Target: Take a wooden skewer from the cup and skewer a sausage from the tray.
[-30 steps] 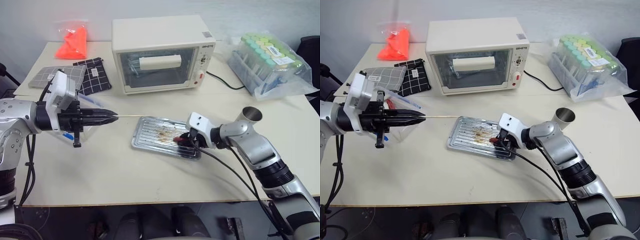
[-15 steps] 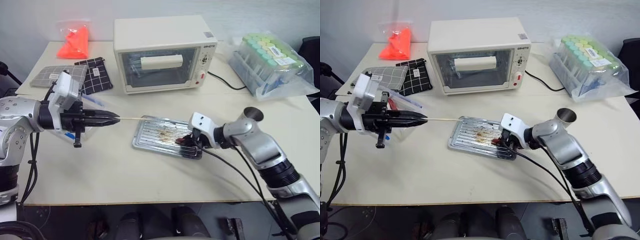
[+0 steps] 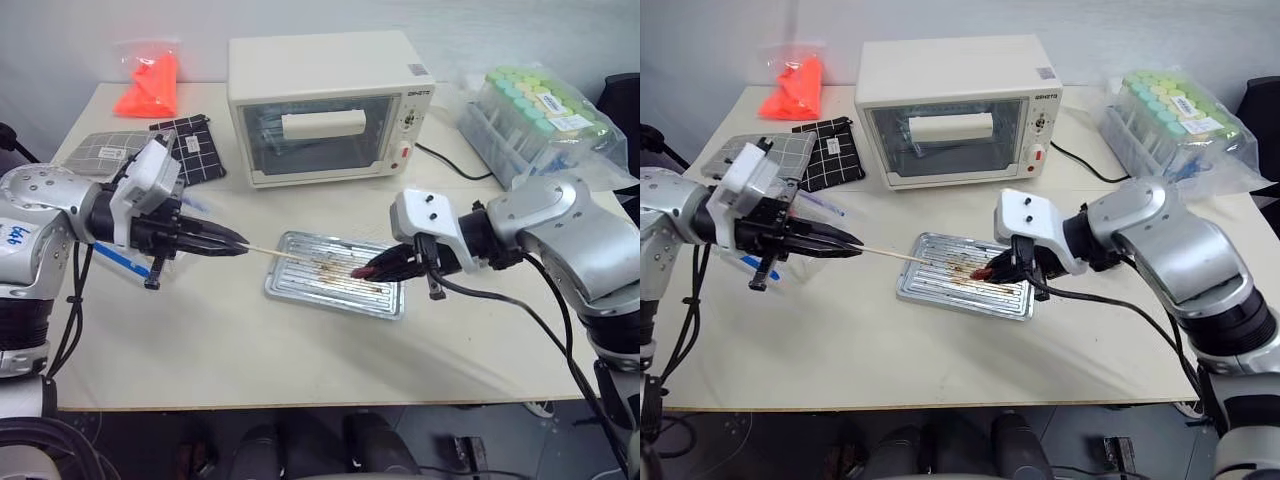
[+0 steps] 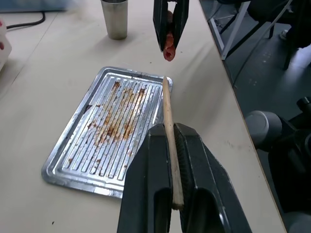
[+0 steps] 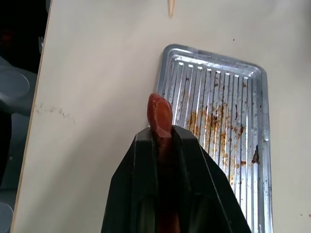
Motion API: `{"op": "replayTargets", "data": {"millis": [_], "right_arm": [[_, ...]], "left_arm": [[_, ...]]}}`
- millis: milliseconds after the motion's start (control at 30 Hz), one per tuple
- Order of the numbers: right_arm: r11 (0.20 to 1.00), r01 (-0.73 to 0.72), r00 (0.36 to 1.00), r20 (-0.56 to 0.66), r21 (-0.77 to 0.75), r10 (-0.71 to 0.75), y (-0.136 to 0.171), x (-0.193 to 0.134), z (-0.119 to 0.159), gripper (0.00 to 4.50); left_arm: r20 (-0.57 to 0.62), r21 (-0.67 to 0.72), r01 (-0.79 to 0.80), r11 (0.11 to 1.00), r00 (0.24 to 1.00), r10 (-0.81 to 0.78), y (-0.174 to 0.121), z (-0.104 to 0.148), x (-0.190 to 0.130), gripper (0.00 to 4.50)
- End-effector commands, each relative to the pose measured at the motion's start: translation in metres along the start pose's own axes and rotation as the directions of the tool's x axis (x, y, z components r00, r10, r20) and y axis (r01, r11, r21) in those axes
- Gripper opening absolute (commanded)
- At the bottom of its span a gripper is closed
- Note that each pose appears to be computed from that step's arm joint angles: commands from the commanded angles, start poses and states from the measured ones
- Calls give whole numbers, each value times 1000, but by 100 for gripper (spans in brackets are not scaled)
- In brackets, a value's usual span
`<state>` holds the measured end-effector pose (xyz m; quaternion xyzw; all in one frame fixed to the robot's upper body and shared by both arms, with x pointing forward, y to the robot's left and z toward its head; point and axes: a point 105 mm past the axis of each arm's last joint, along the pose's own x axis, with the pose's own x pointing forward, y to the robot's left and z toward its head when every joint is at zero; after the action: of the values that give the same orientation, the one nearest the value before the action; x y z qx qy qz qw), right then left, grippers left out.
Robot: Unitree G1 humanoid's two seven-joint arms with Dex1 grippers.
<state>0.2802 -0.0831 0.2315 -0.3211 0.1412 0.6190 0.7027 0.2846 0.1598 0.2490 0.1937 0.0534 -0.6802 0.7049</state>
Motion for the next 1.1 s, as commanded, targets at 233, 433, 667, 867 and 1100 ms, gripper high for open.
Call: {"op": "replayTargets", "data": {"millis": [233, 433, 667, 867, 1100], "right_arm": [[998, 69, 996, 50, -15, -68, -7, -10, 18, 26], [997, 80, 995, 54, -14, -79, -9, -11, 19, 26], [997, 83, 994, 74, -8, -82, -12, -11, 27, 26], [997, 81, 994, 81, -4, -80, -12, -10, 30, 26], [997, 83, 993, 81, 2, -83, -11, -9, 28, 26]], "left_arm": [[58, 74, -44, 996, 998, 40, 5, 14, 13, 0], [63, 73, -60, 995, 996, 55, 6, 13, 13, 0], [87, 70, -60, 996, 995, 54, 5, 15, 19, 0], [104, 77, -54, 996, 994, 46, 6, 18, 25, 0], [103, 77, -49, 996, 994, 41, 5, 18, 25, 0]]}}
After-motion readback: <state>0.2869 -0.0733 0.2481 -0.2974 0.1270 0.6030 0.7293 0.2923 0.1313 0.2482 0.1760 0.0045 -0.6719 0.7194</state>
